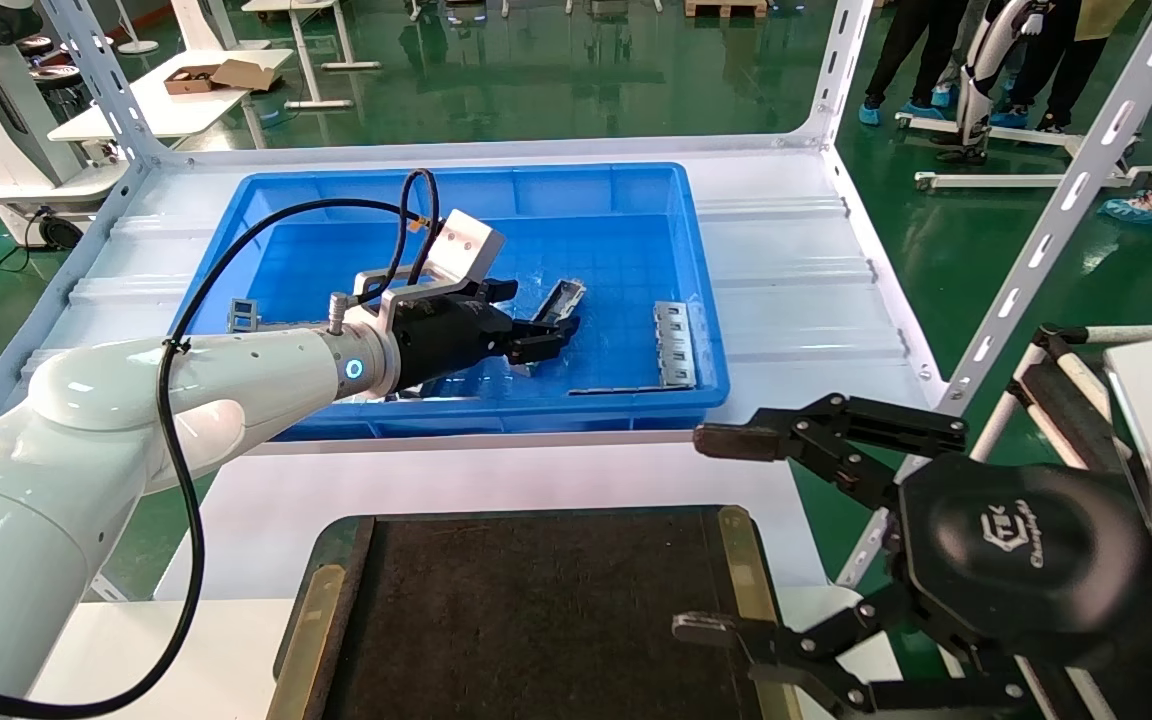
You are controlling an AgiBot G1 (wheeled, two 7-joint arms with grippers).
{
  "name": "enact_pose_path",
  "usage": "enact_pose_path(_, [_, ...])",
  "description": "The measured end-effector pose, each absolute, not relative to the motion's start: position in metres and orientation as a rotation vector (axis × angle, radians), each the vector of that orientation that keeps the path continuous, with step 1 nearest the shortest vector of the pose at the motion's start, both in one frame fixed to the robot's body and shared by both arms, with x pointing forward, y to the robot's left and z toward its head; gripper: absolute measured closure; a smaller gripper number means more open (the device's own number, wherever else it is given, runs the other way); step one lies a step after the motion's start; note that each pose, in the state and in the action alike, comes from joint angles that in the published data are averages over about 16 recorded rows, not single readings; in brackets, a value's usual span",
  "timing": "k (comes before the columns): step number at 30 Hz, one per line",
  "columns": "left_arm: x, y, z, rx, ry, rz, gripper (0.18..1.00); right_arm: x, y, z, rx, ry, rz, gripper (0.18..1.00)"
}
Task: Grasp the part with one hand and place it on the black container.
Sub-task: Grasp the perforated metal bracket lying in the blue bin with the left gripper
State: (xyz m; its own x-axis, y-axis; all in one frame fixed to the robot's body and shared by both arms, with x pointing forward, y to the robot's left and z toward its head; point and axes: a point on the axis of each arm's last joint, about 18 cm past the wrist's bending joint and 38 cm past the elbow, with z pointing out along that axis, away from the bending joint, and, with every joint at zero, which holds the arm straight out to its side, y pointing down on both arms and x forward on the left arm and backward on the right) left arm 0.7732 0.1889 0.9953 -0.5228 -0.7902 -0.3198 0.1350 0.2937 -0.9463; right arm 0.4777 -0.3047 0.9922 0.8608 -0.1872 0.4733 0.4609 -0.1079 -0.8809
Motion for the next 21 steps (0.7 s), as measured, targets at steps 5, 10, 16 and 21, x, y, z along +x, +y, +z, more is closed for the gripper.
enact_pose_path(5, [0.7740, 0.1903, 0.9921, -0.613, 1.710, -1.357, 0.382, 0.4777, -0.3047, 0.9922, -1.590, -0.220, -0.555, 0.378])
enact_pose_path(10, [0.7745, 0.1911, 0.9897, -0.622, 1.712, -1.356, 0.484, 0.4777, -0.3047, 0.9922, -1.590, -0.220, -0.555, 0.490])
enact_pose_path(16, [0.7748, 0.1919, 0.9885, -0.631, 1.713, -1.359, 0.624, 0.4777, -0.3047, 0.9922, -1.590, -0.220, -0.555, 0.635])
enact_pose_path(21, [0.7737, 0.1928, 0.9913, -0.636, 1.711, -1.378, 0.728, 0.4777, -0.3047, 0.9922, -1.590, -0.220, -0.555, 0.752])
